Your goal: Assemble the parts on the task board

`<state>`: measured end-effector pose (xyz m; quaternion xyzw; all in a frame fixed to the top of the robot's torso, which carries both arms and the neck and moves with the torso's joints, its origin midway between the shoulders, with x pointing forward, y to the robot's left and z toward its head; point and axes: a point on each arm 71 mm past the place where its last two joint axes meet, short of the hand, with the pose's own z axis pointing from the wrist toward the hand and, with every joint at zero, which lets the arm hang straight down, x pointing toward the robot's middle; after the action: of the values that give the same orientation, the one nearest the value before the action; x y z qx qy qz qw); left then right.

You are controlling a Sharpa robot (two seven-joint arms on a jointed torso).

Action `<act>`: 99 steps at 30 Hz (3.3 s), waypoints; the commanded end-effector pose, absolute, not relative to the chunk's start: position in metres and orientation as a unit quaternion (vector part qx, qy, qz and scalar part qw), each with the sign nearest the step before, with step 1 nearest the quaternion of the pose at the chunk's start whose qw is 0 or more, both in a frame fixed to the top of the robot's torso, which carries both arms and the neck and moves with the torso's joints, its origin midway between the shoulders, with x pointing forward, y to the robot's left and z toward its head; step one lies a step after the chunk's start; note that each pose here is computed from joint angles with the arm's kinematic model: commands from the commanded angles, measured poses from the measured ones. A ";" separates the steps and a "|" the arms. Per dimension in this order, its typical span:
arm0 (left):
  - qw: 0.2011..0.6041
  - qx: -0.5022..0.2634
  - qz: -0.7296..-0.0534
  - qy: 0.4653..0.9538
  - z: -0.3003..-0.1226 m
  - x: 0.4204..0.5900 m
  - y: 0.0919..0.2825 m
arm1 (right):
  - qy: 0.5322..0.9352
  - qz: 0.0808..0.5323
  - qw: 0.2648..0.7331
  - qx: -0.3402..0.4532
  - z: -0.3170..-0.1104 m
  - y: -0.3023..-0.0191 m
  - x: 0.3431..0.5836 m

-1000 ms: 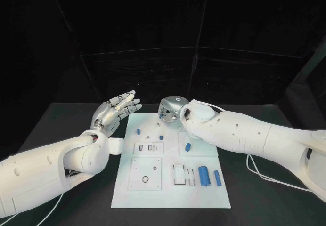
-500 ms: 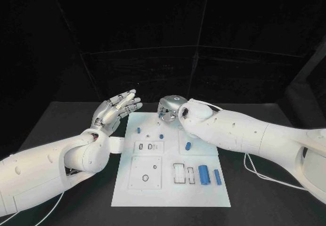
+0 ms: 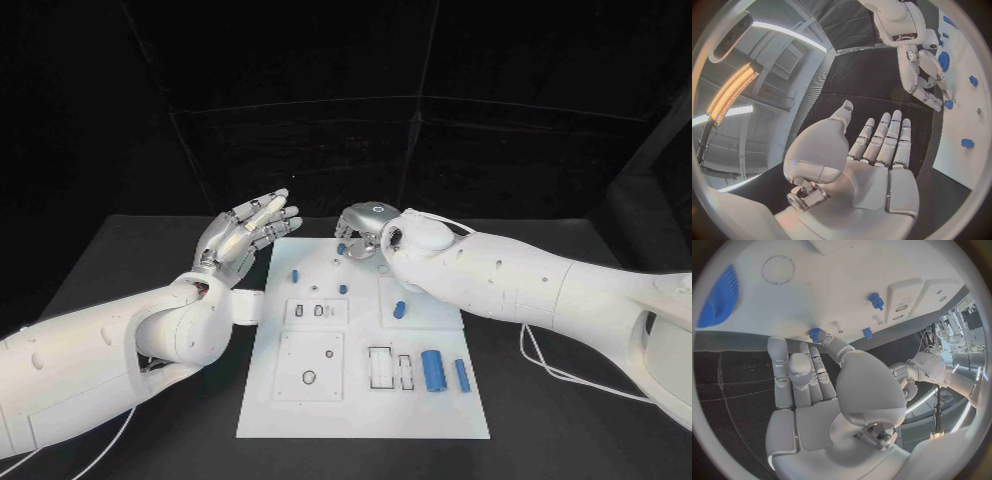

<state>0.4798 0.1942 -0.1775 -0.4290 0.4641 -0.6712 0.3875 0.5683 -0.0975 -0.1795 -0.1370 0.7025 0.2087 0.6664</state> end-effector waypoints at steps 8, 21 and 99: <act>0.394 -0.420 -0.683 0.450 -0.173 0.480 0.200 | 0.665 0.238 0.702 -0.096 -0.163 -0.141 0.548; 0.391 -0.421 -0.684 0.450 -0.174 0.481 0.200 | 0.749 0.199 0.632 0.000 -0.166 -0.228 0.538; 0.360 -0.423 -0.689 0.466 -0.177 0.483 0.191 | 0.736 0.119 0.662 -0.082 -0.171 -0.192 0.549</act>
<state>0.4832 0.1930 -0.1789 -0.4267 0.4664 -0.6829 0.3660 0.5490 -0.1926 -0.1750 -0.0757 0.7527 0.1319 0.6406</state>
